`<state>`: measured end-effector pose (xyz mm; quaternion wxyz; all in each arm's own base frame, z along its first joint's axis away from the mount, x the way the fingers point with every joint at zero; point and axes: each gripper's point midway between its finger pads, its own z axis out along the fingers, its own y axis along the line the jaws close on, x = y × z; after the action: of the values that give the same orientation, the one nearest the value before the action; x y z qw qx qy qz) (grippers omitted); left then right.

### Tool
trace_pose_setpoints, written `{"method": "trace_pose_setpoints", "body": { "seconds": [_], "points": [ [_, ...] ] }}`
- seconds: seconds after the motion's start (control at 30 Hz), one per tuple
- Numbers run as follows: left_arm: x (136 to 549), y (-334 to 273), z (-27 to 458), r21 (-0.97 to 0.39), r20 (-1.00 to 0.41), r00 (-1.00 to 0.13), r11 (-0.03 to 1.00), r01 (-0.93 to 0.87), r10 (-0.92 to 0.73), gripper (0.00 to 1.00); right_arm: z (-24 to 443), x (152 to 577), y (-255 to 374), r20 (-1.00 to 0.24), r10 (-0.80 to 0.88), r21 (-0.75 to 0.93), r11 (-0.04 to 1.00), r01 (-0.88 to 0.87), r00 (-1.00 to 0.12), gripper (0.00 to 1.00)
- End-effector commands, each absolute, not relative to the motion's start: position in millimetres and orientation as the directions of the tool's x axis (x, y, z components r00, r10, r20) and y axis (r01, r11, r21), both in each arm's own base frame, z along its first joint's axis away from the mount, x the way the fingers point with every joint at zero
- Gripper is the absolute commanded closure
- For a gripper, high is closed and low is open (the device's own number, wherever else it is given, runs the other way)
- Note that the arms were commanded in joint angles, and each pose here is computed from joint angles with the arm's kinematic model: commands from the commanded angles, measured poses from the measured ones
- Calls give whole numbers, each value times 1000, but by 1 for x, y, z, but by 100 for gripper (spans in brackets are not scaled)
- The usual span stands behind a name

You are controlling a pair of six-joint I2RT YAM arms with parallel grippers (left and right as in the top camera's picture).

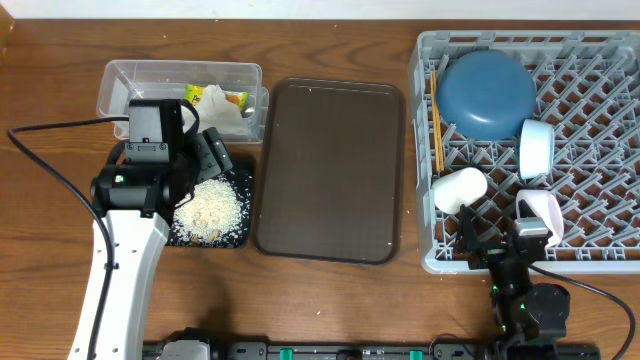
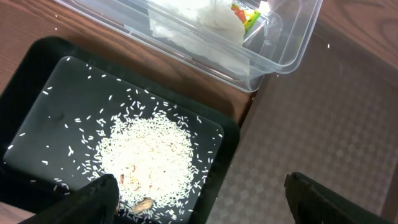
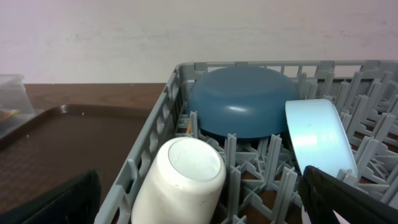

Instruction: Sort waste into correct bins and load items into the dishwasher rack

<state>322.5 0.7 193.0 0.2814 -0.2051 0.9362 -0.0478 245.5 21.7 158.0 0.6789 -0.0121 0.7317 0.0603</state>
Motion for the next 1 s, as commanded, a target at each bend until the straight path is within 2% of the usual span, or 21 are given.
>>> {"method": "trace_pose_setpoints", "body": {
  "seconds": [0.0, 0.47, 0.97],
  "points": [
    [325, 3, 196, -206, -512, -750, 907, -366, -419, 12, 158, 245, 24, -994, 76, 85, 990, -110, -79, 1],
    [326, 3, 202, -220, -548, -727, 910, -352, -414, 12, 158, 245, 24, -994, 76, 85, 990, -110, -79, 1],
    [318, 3, 207, -247, -819, -486, 952, -182, -305, 12, 158, 245, 24, -994, 76, 85, 990, -110, -79, 1]
  ]
}}
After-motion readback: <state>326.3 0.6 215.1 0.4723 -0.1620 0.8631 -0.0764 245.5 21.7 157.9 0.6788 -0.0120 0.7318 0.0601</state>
